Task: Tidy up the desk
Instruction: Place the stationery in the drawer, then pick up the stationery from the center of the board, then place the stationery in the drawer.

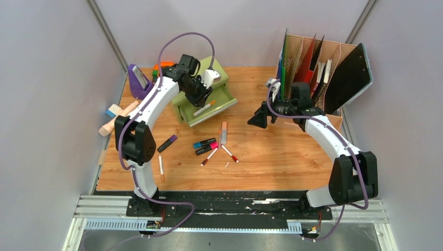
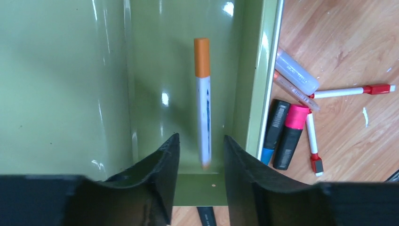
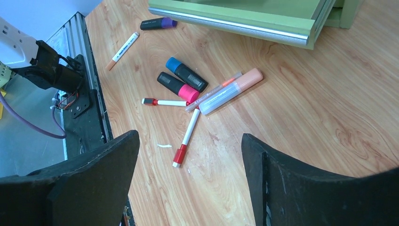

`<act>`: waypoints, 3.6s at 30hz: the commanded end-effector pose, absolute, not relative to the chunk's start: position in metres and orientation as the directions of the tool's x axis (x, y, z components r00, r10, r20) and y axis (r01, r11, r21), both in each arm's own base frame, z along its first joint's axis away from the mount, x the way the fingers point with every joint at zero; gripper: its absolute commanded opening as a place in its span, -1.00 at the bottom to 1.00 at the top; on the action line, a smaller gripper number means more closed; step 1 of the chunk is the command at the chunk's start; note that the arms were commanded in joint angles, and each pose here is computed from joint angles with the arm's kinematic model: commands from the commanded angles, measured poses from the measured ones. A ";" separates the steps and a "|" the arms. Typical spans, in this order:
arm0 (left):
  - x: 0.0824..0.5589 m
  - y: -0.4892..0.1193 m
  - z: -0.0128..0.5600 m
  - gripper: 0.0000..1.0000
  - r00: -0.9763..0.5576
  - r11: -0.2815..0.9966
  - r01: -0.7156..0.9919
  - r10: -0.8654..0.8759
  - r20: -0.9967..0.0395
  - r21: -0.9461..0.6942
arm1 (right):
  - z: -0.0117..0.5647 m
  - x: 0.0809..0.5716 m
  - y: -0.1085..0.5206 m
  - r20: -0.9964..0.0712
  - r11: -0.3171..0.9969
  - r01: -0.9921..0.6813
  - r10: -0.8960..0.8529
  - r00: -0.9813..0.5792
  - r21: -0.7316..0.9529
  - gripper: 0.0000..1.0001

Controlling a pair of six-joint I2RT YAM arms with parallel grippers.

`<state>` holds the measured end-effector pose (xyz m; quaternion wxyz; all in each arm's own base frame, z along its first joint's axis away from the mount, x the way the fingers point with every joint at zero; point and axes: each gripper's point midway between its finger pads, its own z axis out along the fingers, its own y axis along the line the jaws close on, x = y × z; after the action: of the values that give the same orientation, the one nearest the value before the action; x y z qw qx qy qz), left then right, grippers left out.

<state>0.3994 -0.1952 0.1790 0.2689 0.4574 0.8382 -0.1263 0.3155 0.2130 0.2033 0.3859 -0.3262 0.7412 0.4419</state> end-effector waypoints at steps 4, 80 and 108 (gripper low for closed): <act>0.389 -0.197 0.238 0.44 -0.393 0.598 0.797 0.623 -0.677 0.088 | 0.218 0.314 0.213 -0.893 0.375 -0.853 -0.122 -0.434 0.363 0.63; 0.207 -0.410 0.113 -0.91 0.308 -0.245 0.951 0.827 -0.471 0.191 | 0.234 0.362 0.102 -0.871 0.652 -0.599 0.212 -0.444 0.464 0.84; 0.446 -0.260 0.192 -0.71 -0.306 0.497 0.751 0.845 -0.439 0.435 | 0.233 0.362 0.096 -0.862 0.654 -0.582 0.241 -0.446 0.483 0.86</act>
<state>0.4401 -0.2688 0.2162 0.3430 0.5205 0.7782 0.0758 0.3637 0.0957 0.2166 0.4895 -0.0949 0.7687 0.4007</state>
